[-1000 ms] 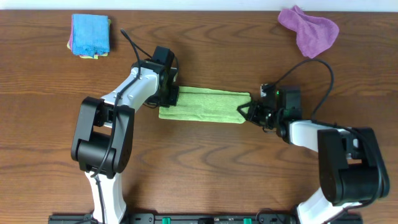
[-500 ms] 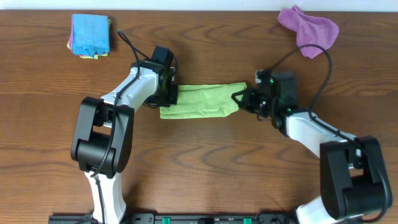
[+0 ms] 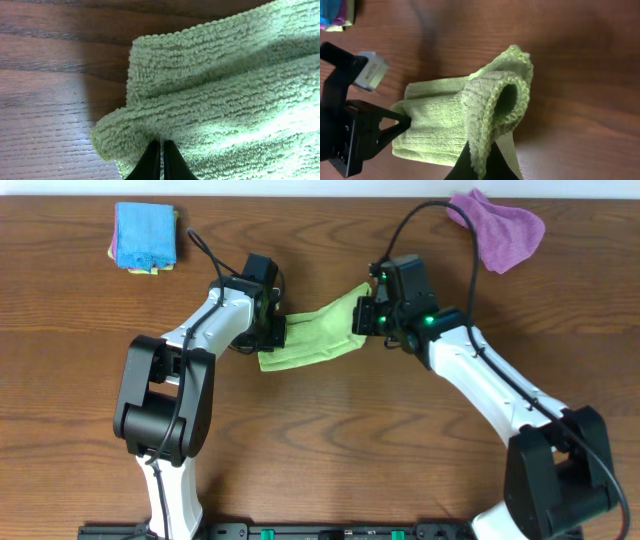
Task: Fold the cloth
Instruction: 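Grasp the right end and fold it leftward onto the left gripper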
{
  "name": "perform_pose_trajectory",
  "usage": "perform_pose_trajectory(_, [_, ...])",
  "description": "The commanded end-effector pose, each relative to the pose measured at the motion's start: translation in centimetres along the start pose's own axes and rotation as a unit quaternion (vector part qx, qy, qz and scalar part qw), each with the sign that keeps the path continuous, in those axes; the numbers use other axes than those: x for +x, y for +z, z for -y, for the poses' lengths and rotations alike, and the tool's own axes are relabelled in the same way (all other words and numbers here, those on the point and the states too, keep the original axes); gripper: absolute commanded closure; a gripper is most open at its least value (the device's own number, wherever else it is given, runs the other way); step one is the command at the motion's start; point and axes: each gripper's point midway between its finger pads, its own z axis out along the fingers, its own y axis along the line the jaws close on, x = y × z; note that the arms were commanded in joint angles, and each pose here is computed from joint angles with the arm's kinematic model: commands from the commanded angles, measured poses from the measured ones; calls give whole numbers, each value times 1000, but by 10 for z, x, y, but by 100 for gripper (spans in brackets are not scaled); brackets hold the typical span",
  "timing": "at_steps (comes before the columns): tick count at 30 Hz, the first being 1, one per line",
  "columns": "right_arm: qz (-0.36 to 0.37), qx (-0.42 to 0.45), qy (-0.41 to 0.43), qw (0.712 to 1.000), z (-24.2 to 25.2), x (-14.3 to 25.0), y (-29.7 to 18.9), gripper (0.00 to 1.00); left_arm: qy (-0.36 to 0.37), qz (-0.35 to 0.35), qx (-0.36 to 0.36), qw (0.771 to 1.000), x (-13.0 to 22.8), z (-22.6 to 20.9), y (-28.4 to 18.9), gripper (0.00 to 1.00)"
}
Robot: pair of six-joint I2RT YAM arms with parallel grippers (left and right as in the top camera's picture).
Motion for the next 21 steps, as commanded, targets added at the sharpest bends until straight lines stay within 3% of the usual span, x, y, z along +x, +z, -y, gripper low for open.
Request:
perform_pose_trajectory(1, [7, 25, -37, 999, -3, 1, 3, 98, -6, -51, 16, 999, 25, 5, 22, 94])
perform_pose_trajectory(11, [-49, 58, -65, 995, 0, 41, 36, 98, -6, -55, 17, 998, 27, 5, 22, 94])
perform_pose_trajectory(21, [-35, 35, -89, 995, -24, 43, 41, 99, -2, -62, 27, 998, 33, 21, 23, 94])
